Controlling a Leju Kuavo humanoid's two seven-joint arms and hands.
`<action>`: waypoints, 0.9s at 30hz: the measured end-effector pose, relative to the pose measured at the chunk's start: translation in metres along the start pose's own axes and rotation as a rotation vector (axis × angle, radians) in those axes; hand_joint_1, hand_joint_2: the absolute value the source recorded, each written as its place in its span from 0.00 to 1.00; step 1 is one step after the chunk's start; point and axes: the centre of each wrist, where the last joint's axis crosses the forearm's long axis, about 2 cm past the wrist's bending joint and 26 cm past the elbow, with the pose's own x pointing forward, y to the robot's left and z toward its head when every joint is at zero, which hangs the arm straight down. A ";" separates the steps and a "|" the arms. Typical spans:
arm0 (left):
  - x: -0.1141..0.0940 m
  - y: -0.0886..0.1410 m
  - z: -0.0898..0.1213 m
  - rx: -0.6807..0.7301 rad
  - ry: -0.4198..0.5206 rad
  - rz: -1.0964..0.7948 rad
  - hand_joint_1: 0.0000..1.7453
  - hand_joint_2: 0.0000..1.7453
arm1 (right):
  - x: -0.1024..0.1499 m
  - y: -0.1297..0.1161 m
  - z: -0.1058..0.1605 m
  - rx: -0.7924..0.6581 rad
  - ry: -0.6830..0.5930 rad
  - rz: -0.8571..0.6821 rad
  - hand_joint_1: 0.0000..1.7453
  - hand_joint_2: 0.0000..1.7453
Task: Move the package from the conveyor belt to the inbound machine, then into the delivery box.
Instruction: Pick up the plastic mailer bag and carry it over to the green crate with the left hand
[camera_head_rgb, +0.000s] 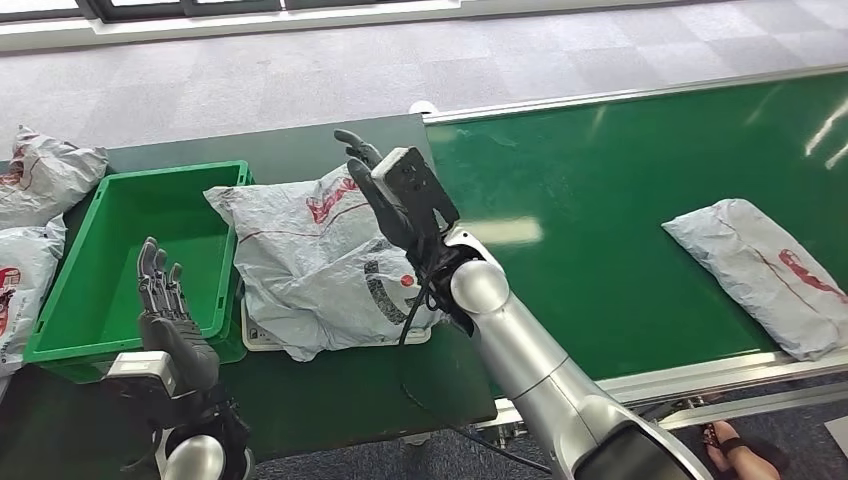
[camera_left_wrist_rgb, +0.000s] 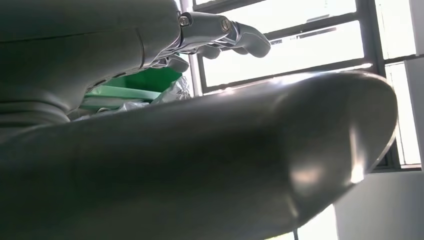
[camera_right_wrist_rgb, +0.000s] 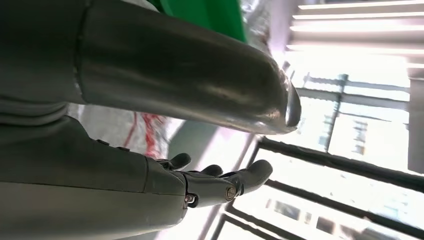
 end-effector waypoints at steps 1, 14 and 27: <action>0.001 0.001 0.001 -0.004 -0.008 -0.014 0.00 0.00 | 0.004 -0.001 0.005 -0.013 -0.043 0.018 0.00 0.00; -0.002 0.012 -0.018 -0.346 -0.116 -0.600 0.00 0.00 | 0.042 -0.008 0.149 -0.187 -0.376 0.408 0.00 1.00; -0.051 -0.002 -0.117 -0.831 -0.076 -1.027 0.00 1.00 | 0.052 -0.028 0.227 -0.352 -0.385 0.489 0.00 1.00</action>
